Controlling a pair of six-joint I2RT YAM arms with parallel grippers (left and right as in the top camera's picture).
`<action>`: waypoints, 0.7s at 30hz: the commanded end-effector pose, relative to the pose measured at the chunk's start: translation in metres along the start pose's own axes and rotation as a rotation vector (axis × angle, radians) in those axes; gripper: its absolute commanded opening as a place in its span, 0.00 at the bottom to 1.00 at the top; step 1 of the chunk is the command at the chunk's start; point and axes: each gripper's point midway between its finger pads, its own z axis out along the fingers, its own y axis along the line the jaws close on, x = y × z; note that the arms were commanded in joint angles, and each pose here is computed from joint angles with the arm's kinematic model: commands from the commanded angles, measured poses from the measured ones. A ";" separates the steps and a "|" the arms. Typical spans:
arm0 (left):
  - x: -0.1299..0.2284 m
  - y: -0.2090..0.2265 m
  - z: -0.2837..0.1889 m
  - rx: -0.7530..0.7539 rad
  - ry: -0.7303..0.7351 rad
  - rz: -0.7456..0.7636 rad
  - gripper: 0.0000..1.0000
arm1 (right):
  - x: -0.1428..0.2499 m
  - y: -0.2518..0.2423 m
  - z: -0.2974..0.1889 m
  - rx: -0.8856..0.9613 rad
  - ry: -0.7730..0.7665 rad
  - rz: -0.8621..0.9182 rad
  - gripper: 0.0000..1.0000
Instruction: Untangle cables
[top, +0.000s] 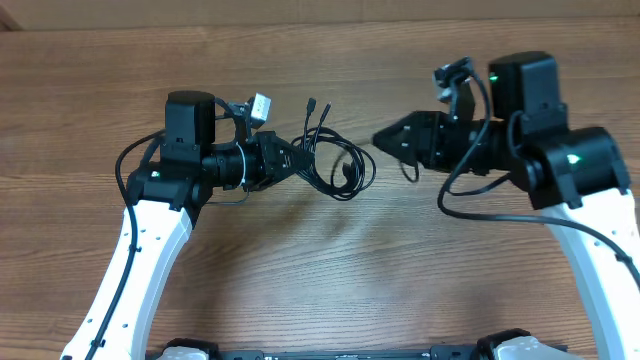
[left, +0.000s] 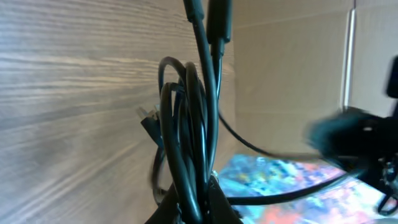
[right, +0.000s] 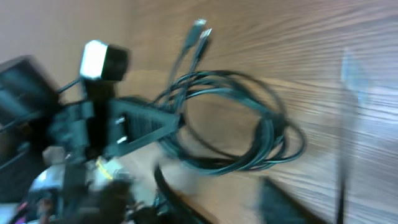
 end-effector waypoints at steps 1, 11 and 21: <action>0.006 -0.015 -0.003 0.055 0.032 -0.091 0.04 | -0.020 -0.030 -0.002 0.164 -0.088 0.048 0.81; 0.008 -0.011 -0.003 0.028 0.043 -0.606 0.04 | -0.018 -0.100 -0.031 0.492 -0.141 0.158 0.93; 0.008 -0.011 -0.003 0.023 0.050 -0.890 0.04 | 0.004 -0.048 -0.003 0.253 0.028 -0.166 0.88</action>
